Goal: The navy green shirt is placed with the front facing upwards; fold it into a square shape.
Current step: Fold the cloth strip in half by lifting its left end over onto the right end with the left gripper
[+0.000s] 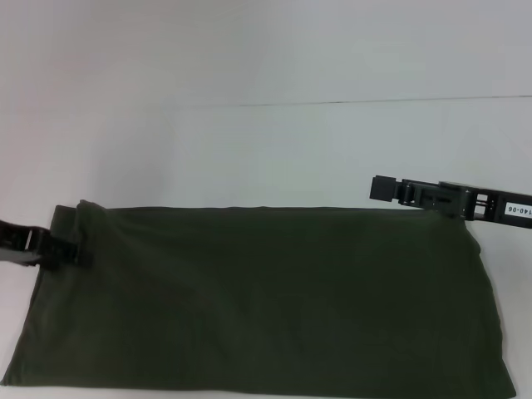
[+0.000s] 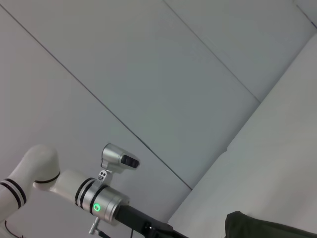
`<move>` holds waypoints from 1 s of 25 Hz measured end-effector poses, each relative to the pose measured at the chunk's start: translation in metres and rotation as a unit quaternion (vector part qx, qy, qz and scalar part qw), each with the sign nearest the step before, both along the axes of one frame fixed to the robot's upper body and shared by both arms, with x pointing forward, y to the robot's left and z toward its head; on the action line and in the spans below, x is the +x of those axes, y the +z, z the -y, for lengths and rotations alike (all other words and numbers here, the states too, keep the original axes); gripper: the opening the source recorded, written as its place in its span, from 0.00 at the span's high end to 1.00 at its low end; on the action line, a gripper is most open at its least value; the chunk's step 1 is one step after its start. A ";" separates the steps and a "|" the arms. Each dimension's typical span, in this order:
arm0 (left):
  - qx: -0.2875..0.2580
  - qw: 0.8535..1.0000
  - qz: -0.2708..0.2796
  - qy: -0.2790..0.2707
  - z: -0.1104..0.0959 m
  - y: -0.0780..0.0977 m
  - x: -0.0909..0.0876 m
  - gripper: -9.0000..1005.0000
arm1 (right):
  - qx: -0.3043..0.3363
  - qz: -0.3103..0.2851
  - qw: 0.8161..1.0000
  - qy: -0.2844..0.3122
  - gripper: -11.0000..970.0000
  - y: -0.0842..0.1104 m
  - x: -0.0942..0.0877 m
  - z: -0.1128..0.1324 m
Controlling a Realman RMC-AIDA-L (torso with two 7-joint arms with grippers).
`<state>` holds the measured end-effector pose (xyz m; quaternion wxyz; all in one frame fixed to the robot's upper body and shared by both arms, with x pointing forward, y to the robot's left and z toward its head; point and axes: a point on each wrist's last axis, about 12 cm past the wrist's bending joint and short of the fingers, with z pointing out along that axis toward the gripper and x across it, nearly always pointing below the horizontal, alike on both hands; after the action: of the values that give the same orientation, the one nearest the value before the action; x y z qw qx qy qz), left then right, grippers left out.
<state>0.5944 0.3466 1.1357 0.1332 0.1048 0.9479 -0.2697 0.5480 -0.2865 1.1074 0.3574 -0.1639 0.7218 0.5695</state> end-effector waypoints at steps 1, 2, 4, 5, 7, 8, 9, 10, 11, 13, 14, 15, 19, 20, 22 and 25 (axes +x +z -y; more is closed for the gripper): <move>0.004 1.000 -0.003 0.003 0.000 -0.002 0.000 0.35 | 0.000 0.000 1.000 -0.001 0.39 0.000 0.000 0.000; 0.009 1.000 -0.006 0.007 -0.001 -0.003 -0.001 0.33 | 0.001 -0.001 1.000 -0.001 0.39 0.000 0.000 0.000; 0.016 1.000 -0.011 0.013 -0.002 -0.006 -0.002 0.31 | 0.001 -0.001 1.000 -0.003 0.39 -0.001 0.000 0.000; 0.018 1.000 -0.012 0.014 -0.003 -0.007 -0.002 0.31 | 0.001 -0.001 1.000 -0.003 0.39 -0.001 0.000 0.001; 0.020 1.000 -0.015 0.016 -0.003 -0.008 -0.003 0.31 | 0.001 -0.002 1.000 -0.004 0.39 -0.001 0.000 0.000; 0.021 1.000 -0.015 0.016 -0.003 -0.009 -0.003 0.31 | 0.001 -0.002 1.000 -0.004 0.39 -0.001 0.000 0.000; 0.022 0.999 -0.016 0.017 -0.003 -0.010 -0.004 0.31 | 0.001 -0.003 1.000 -0.004 0.39 -0.001 0.000 0.000; 0.023 0.999 -0.016 0.019 -0.004 -0.010 -0.004 0.31 | 0.001 -0.003 1.000 -0.004 0.39 0.000 0.001 0.000; 0.024 0.999 -0.017 0.020 -0.003 -0.011 -0.004 0.31 | 0.001 -0.004 1.000 -0.004 0.39 0.000 0.001 0.000; 0.025 0.999 -0.019 0.021 -0.003 -0.012 -0.004 0.31 | 0.001 -0.004 1.000 -0.005 0.39 -0.001 0.001 0.000; 0.024 0.999 -0.020 0.020 -0.003 -0.013 -0.004 0.31 | 0.002 -0.005 1.000 -0.005 0.39 -0.001 0.000 0.000; 0.024 0.999 -0.021 0.020 -0.003 -0.013 -0.004 0.30 | 0.002 -0.005 1.000 -0.006 0.39 -0.001 0.000 0.000; 0.024 0.999 -0.023 0.017 -0.002 -0.013 -0.005 0.30 | 0.002 -0.007 1.000 -0.007 0.39 -0.002 -0.001 0.000; 0.026 0.999 -0.023 0.016 -0.002 -0.014 -0.005 0.30 | 0.002 -0.007 1.000 -0.007 0.39 -0.003 -0.001 -0.001; 0.031 0.999 -0.025 0.016 -0.002 -0.015 -0.005 0.30 | 0.002 -0.008 1.000 -0.007 0.39 -0.003 -0.001 -0.001; 0.040 0.999 -0.028 0.015 -0.001 -0.018 -0.006 0.30 | 0.001 -0.009 1.000 -0.007 0.39 -0.004 -0.001 -0.002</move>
<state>0.5888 0.3477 1.1175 0.1062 0.0885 0.9627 -0.2325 0.5471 -0.2847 1.1036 0.3553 -0.1533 0.7252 0.5695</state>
